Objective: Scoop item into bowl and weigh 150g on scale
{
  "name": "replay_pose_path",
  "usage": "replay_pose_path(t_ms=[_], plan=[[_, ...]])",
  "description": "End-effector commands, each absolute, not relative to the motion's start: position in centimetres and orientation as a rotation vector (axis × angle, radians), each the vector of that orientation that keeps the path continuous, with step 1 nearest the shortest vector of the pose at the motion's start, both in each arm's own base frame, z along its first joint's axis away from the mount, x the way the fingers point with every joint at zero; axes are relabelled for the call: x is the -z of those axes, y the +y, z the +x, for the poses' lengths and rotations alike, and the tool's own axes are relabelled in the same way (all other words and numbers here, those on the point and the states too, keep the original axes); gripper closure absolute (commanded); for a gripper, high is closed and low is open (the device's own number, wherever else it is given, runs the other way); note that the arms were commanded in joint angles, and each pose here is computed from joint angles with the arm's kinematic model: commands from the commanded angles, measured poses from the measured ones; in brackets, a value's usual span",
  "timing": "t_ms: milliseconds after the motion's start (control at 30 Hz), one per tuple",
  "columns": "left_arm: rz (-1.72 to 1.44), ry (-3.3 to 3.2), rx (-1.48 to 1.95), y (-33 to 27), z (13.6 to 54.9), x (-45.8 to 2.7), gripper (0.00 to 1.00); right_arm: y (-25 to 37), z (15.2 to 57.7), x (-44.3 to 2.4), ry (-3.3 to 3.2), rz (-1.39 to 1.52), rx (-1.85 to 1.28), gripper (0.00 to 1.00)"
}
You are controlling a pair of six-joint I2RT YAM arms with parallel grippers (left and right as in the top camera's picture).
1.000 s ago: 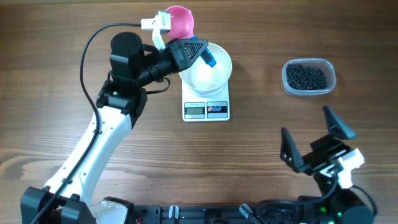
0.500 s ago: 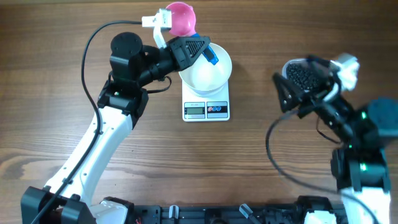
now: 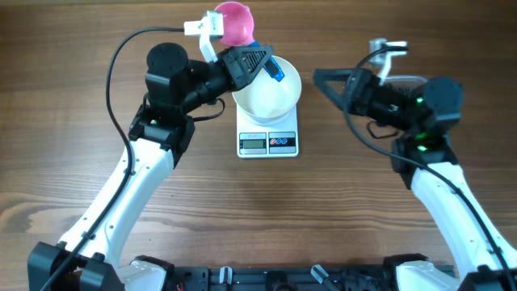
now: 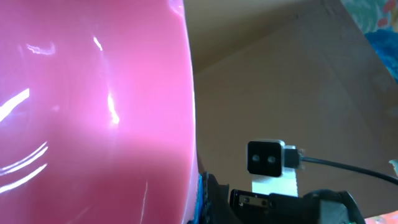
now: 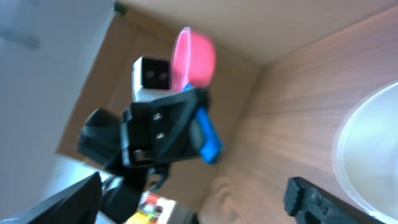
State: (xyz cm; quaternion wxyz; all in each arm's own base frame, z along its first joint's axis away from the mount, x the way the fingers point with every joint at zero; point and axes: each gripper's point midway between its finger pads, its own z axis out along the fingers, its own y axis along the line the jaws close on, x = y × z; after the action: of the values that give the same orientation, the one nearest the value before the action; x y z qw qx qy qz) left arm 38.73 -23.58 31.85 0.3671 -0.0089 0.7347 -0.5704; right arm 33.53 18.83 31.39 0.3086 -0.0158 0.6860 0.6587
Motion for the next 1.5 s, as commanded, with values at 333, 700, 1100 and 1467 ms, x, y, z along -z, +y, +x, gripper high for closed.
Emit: replay_pose_path(t_ms=[333,700,1100,1467], plan=[[0.023,1.8,1.63,-27.3,36.1,-35.2,0.96,21.9,33.6,-32.8,1.787,0.109,-1.862,0.25],[0.031,1.79,1.633,-27.6,35.9,-35.4,0.96,21.6,33.9,-33.8,1.739,0.14,-1.882,0.57],[0.014,1.785,1.621,-27.4,36.2,-35.5,0.96,21.8,33.4,-33.8,1.762,0.148,-1.926,0.69],[0.025,1.799,1.633,-28.0,35.7,-35.3,0.96,21.8,33.4,-33.8,1.767,0.153,-1.934,0.72]])
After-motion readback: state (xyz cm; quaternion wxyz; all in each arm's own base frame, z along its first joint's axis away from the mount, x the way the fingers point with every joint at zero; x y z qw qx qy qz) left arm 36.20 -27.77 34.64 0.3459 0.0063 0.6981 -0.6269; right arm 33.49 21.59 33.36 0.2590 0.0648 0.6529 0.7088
